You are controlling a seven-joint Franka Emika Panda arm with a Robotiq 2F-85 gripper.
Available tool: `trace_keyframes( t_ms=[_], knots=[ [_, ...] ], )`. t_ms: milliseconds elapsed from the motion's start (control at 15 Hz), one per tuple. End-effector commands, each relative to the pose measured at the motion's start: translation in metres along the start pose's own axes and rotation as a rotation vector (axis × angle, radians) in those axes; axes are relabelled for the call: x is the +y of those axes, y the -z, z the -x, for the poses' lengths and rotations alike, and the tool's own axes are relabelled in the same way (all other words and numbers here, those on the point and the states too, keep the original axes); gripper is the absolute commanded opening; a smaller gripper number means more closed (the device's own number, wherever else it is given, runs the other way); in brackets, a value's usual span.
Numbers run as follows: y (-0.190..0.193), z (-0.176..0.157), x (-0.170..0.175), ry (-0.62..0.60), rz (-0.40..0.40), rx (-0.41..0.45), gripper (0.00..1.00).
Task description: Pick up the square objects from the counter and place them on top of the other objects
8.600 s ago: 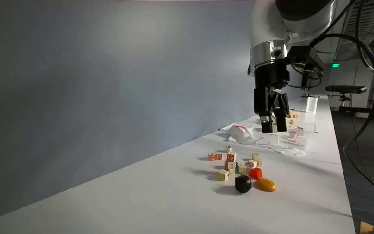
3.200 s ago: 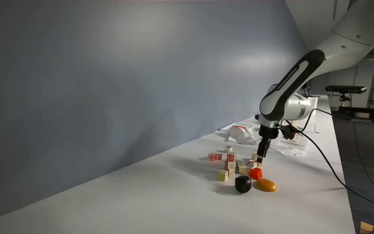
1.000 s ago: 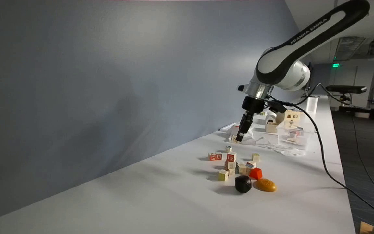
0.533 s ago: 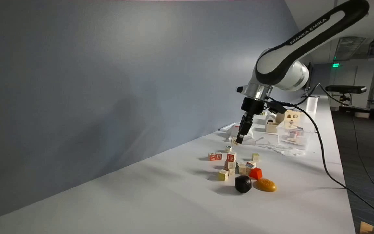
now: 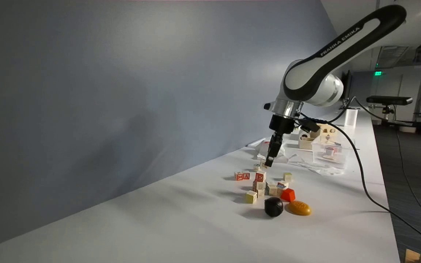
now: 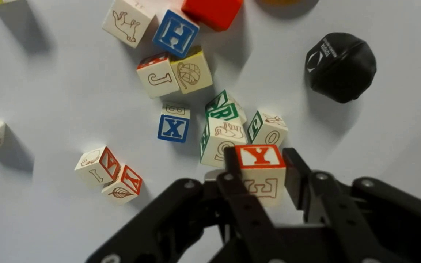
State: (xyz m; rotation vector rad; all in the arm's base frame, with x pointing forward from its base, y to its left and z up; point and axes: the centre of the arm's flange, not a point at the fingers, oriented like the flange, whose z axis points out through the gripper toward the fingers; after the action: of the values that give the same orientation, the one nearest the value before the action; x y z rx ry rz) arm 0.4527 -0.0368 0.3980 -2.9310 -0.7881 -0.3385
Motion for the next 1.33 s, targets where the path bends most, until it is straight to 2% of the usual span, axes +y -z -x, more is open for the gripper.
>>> trace_keyframes(
  t_ms=[0, 533, 1267],
  knots=[
    [-0.006, -0.012, 0.003, -0.03, 0.04, -0.029, 0.09],
    [-0.015, -0.025, 0.008, -0.068, 0.094, -0.07, 0.09],
    [-0.022, -0.029, 0.007, -0.088, 0.088, -0.092, 0.09]
  ],
)
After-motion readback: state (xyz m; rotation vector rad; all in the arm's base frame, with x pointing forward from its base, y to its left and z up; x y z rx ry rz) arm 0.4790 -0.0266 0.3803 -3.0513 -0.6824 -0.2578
